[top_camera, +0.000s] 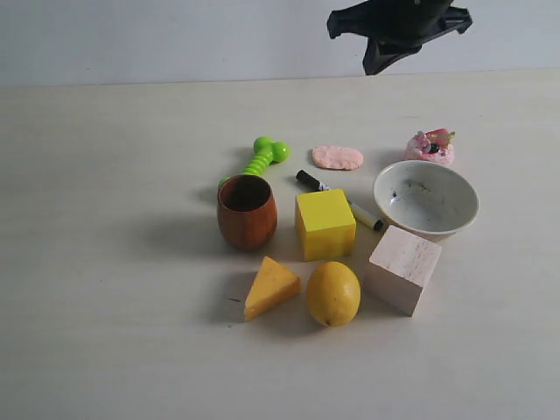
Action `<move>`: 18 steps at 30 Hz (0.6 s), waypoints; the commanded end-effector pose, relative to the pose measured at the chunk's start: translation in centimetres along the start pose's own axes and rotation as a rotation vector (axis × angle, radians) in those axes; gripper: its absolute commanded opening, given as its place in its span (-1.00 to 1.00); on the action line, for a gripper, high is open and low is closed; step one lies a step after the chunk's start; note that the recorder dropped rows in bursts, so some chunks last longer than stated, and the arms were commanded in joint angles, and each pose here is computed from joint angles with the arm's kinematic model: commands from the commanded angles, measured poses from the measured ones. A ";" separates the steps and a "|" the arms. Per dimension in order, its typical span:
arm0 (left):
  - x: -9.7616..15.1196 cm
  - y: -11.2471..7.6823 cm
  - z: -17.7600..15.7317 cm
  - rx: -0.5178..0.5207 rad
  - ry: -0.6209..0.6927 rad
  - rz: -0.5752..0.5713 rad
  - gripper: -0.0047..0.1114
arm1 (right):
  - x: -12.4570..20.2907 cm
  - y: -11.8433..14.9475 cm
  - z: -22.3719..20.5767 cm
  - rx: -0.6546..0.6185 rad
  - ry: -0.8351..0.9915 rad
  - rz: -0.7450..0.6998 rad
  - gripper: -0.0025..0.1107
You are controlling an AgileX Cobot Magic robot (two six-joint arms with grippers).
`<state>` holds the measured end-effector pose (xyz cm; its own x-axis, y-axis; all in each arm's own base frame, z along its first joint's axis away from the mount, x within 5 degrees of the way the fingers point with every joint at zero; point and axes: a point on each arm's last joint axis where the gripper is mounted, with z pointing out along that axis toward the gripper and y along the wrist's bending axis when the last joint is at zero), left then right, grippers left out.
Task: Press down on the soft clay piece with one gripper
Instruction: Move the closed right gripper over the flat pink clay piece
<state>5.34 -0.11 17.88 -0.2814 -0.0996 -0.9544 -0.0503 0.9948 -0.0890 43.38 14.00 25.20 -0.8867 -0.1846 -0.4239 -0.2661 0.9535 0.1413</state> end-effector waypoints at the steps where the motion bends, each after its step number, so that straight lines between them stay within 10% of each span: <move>1: -0.2 -0.1 -0.1 0.008 -0.019 -0.007 -0.92 | -0.3 0.9 2.2 -0.002 0.028 -0.035 -0.96; 18: -0.2 -0.1 -0.1 0.008 -0.019 -0.007 -0.92 | -0.8 0.3 10.4 -0.023 0.161 -0.030 -0.96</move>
<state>5.34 -0.11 17.88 -0.2814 -0.0996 -0.9544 -0.0503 0.9948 -0.0890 47.70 16.76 16.50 -0.9295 -0.2399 -0.2800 -0.2889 0.9457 0.1487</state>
